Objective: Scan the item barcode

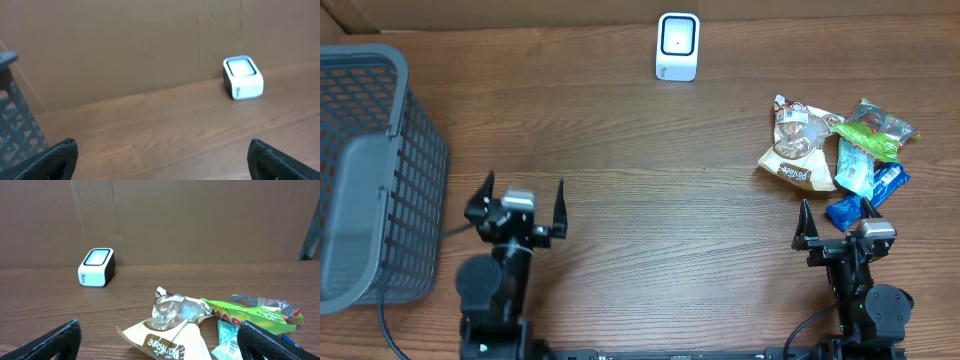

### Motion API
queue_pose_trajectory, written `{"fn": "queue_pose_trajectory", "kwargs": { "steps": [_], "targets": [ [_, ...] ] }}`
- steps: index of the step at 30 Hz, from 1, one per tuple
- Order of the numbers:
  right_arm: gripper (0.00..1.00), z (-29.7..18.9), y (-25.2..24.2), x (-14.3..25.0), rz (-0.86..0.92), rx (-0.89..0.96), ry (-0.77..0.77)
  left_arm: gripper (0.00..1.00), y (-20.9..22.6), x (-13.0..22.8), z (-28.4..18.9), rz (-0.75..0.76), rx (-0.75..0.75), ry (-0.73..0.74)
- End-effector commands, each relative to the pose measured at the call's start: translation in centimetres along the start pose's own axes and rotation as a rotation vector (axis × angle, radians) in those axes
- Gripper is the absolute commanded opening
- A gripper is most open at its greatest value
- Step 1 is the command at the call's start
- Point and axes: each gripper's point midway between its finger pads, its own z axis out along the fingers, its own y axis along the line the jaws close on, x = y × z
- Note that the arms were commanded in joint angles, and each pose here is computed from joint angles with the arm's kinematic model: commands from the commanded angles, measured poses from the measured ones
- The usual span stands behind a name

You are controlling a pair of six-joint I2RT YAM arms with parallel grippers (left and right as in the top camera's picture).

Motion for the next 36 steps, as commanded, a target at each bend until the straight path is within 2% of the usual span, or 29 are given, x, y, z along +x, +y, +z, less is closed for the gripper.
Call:
{"fn": "queue_pose_trajectory", "kwargs": {
  "steps": [1,13,20,36],
  "targets": [
    [1.00,0.0,-0.2,0.1,0.000,0.009,-0.008,1.00,-0.1,0.3,-0.8,0.095,-0.010,-0.046],
    [1.00,0.0,-0.2,0.1,0.000,0.009,-0.008,1.00,-0.7,2.7,-2.6,0.180,-0.039,-0.137],
    [1.00,0.0,-0.2,0.1,0.000,0.009,-0.008,1.00,-1.1,6.6,-2.3,0.197,-0.013,0.008],
    [1.00,0.0,-0.2,0.1,0.000,0.009,-0.008,1.00,-0.8,6.6,-2.3,0.162,-0.025,0.007]
  ]
}}
